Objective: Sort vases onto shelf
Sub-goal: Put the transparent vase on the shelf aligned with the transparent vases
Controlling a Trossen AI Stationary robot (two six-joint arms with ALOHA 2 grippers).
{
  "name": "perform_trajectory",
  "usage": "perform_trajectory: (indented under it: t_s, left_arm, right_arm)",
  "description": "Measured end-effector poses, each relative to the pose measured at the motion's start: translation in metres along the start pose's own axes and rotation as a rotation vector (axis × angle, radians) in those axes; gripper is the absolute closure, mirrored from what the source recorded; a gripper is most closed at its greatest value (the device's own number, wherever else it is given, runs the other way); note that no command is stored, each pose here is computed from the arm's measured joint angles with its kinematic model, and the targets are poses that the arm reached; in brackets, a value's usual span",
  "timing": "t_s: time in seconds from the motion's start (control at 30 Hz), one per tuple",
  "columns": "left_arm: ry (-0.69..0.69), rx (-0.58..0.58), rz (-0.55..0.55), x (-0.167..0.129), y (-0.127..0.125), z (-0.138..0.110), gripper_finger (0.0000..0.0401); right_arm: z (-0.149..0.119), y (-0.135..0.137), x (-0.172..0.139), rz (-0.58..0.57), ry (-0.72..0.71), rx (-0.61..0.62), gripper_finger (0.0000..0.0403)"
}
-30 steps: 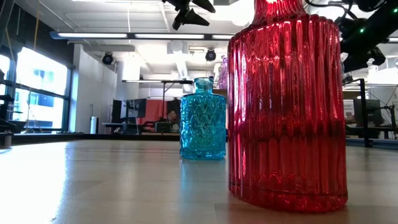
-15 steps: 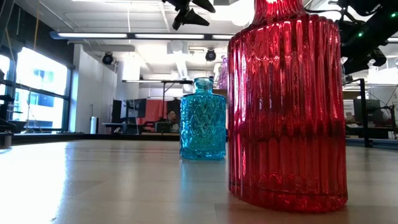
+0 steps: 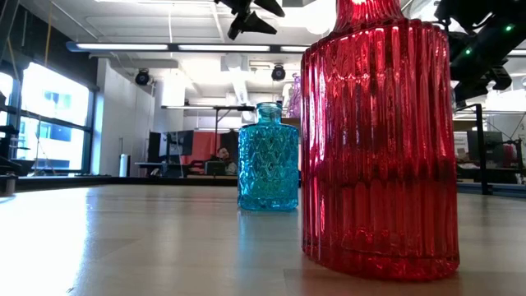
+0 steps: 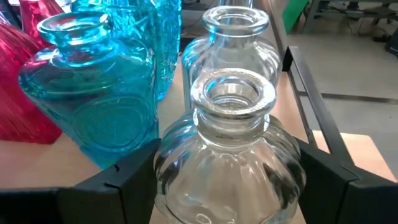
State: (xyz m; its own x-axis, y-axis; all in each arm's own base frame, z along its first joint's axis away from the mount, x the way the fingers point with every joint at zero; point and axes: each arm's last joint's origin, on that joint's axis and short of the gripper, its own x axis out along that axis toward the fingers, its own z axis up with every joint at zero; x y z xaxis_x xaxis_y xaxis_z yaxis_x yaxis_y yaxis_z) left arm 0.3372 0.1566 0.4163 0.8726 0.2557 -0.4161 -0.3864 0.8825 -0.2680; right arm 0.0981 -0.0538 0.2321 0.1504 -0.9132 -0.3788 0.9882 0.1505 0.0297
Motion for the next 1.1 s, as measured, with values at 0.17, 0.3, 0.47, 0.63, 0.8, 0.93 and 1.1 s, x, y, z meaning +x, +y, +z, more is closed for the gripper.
perform_trajectory:
  t_s: [0.17, 0.3, 0.47, 0.63, 0.8, 0.93, 1.1]
  left_arm:
    - [0.000, 0.000, -0.001, 0.0000, -0.0004, -0.0001, 0.0190]
    - [0.000, 0.001, -0.001, 0.0000, -0.0005, -0.0001, 0.0190]
    - [0.001, 0.000, -0.001, 0.0000, -0.0005, -0.0001, 0.0190]
    - [0.000, 0.000, -0.001, 0.0000, -0.0005, -0.0001, 0.0190]
    - [0.001, 0.000, -0.001, 0.0000, -0.0005, -0.0001, 0.0190]
    - [0.000, 0.000, -0.001, 0.0000, -0.0005, -0.0001, 0.0190]
    - [0.001, 0.000, -0.002, 0.0000, -0.0006, -0.0001, 0.0190]
  right_arm:
    - [-0.0013, 0.0023, 0.0017, -0.008, 0.007, 0.004, 0.0129]
    - [-0.0023, 0.0042, 0.0034, -0.022, 0.009, -0.005, 0.0129]
    - [-0.0026, 0.0052, 0.0041, -0.026, 0.009, 0.013, 0.0129]
    - [-0.0023, 0.0049, 0.0041, -0.038, -0.001, 0.015, 0.0129]
    - [-0.0019, 0.0044, 0.0041, -0.055, -0.018, 0.015, 0.0129]
    - [-0.0019, 0.0044, 0.0041, -0.055, -0.018, 0.015, 0.0129]
    - [-0.0019, 0.0044, 0.0041, -0.055, -0.017, 0.015, 0.0129]
